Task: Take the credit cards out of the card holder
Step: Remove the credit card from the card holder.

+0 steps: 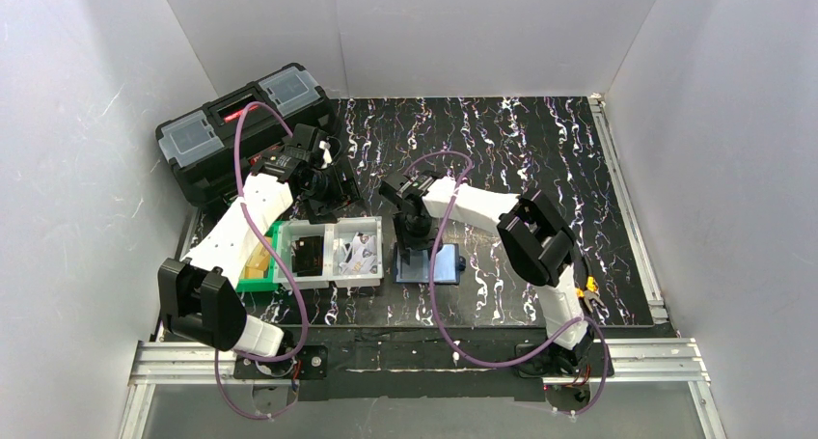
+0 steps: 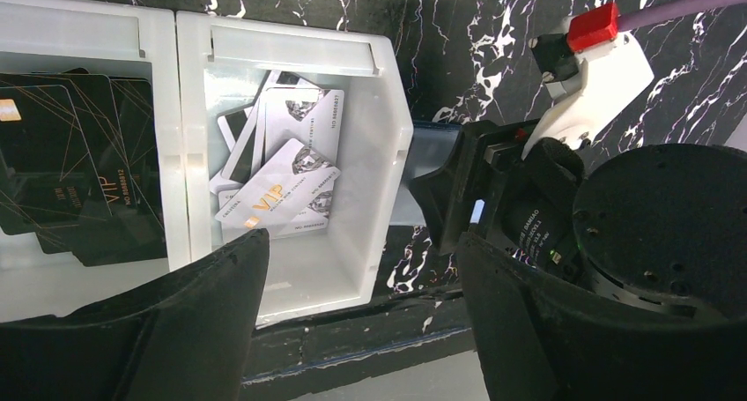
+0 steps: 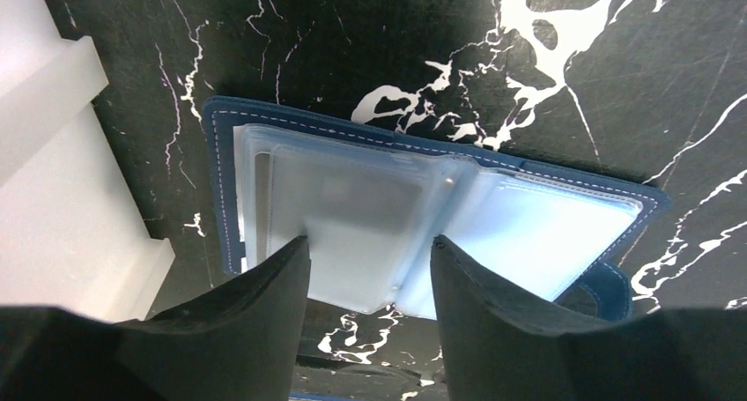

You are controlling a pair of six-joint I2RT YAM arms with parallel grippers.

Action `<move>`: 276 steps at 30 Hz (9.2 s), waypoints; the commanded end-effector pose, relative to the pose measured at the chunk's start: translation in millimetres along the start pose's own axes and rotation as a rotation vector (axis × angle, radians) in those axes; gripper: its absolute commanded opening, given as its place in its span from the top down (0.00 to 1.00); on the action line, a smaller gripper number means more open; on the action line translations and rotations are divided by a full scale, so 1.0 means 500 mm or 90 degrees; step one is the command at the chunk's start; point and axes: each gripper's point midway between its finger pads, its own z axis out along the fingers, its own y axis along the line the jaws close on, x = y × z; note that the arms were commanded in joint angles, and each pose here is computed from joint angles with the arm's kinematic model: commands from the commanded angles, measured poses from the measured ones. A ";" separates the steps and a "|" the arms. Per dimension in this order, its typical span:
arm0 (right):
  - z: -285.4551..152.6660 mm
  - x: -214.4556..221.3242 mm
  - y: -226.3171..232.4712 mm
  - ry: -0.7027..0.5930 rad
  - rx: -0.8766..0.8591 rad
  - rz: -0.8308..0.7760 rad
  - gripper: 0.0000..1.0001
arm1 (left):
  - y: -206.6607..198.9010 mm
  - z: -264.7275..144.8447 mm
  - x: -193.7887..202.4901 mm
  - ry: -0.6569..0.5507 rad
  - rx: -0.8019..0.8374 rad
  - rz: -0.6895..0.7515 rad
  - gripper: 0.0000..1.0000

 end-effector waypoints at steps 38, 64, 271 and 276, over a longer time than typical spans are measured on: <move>0.051 0.047 -0.122 0.050 -0.209 0.100 0.96 | -0.165 0.200 0.223 0.219 -0.007 0.188 0.54; -0.012 -0.006 -0.109 0.000 -0.235 0.089 0.96 | -0.167 0.260 0.272 0.267 0.019 0.183 0.94; -0.015 0.046 -0.153 -0.033 -0.488 0.276 0.92 | -0.058 0.372 0.315 0.287 -0.184 0.044 1.00; -0.009 0.046 -0.165 -0.043 -0.473 0.289 0.95 | -0.036 0.368 0.307 0.277 -0.206 0.037 1.00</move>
